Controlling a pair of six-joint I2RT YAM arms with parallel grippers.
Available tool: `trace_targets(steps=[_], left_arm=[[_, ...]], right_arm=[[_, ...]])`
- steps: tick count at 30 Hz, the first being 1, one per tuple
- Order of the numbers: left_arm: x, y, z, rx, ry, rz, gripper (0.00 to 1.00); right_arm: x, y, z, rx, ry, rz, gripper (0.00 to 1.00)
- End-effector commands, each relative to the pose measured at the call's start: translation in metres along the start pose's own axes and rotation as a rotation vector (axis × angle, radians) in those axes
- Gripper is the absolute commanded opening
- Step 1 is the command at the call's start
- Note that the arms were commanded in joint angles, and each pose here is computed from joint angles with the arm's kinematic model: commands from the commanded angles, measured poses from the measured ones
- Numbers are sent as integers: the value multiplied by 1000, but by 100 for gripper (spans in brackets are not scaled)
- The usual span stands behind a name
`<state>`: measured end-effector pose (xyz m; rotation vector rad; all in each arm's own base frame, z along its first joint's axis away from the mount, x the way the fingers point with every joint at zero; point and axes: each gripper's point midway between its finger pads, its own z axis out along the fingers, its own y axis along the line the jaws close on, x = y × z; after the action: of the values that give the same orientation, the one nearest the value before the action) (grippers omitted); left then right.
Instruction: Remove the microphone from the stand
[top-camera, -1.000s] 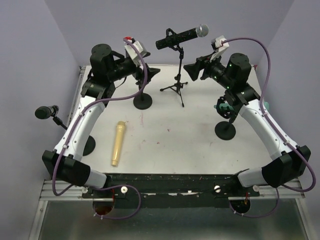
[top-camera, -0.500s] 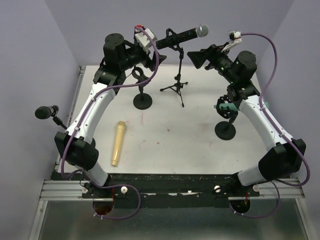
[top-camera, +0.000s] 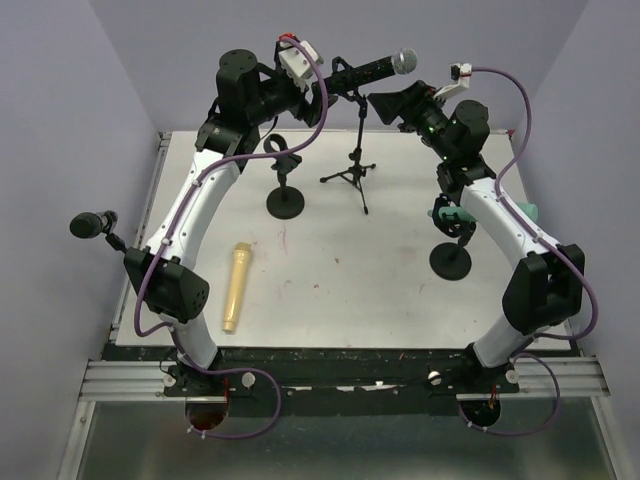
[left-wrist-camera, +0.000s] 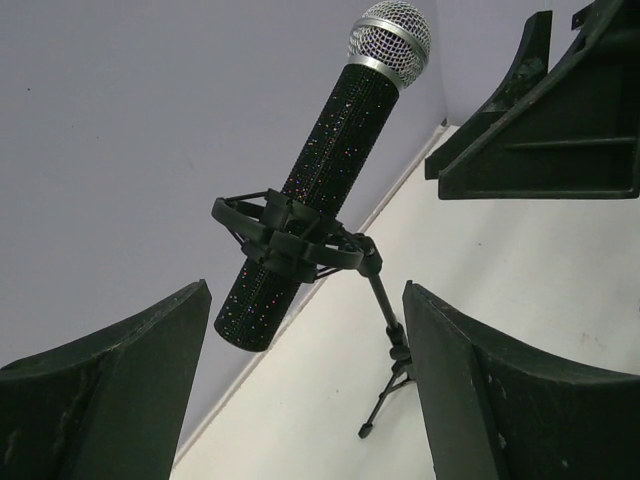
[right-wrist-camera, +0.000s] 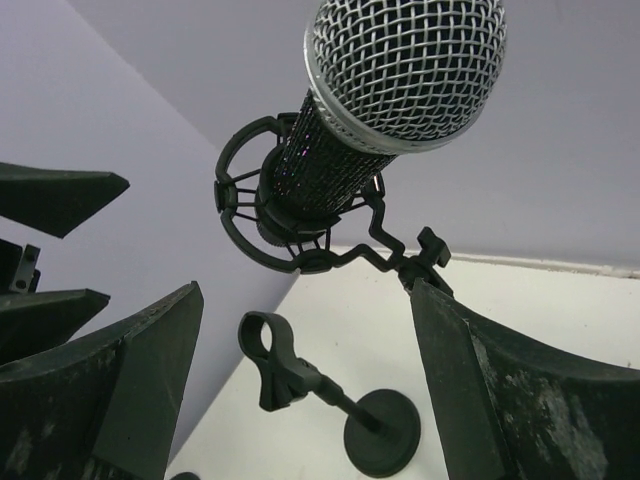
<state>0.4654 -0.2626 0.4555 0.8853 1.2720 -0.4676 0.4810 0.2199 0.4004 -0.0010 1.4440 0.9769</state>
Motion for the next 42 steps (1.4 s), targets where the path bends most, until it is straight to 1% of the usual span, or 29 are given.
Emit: trace_targets(steps=[1,9,12,17,20,24,26,28,30,31,35,40,42], left_arm=[[1,3,-1,-24,32,-4,86],[8,-3,-2,-18,60,8,85],[12,-5,-2,-13,69,10,85],[12,-9,-6,-13,74,8,85],[15,-14,-11,-7,79,1,85],[17,-23,-17,9,83,4,85],[18,-25,-20,12,86,6,85],[19,-28,-23,11,86,5,84],[20,-31,-25,8,85,-10,84],[19,-32,-27,8,82,-18,84],[16,-40,-36,17,71,-29,84],[17,-46,-44,25,76,-23,84],[14,-48,-47,27,71,-20,84]], right_arm=[[-30,12,13,-55,-111,46,92],[-36,4,36,-46,-161,95,91],[-40,-2,47,-16,-188,83,88],[-34,-12,60,35,-198,113,84],[-34,-15,64,48,-206,113,79],[-36,-16,68,53,-211,118,61],[-39,-14,68,50,-216,122,55],[-41,-14,66,63,-218,138,54],[-43,-15,63,94,-212,202,53],[-44,-12,61,101,-205,229,50],[-48,1,52,98,-180,315,34],[-54,14,42,76,-166,338,21],[-56,21,39,57,-158,344,10]])
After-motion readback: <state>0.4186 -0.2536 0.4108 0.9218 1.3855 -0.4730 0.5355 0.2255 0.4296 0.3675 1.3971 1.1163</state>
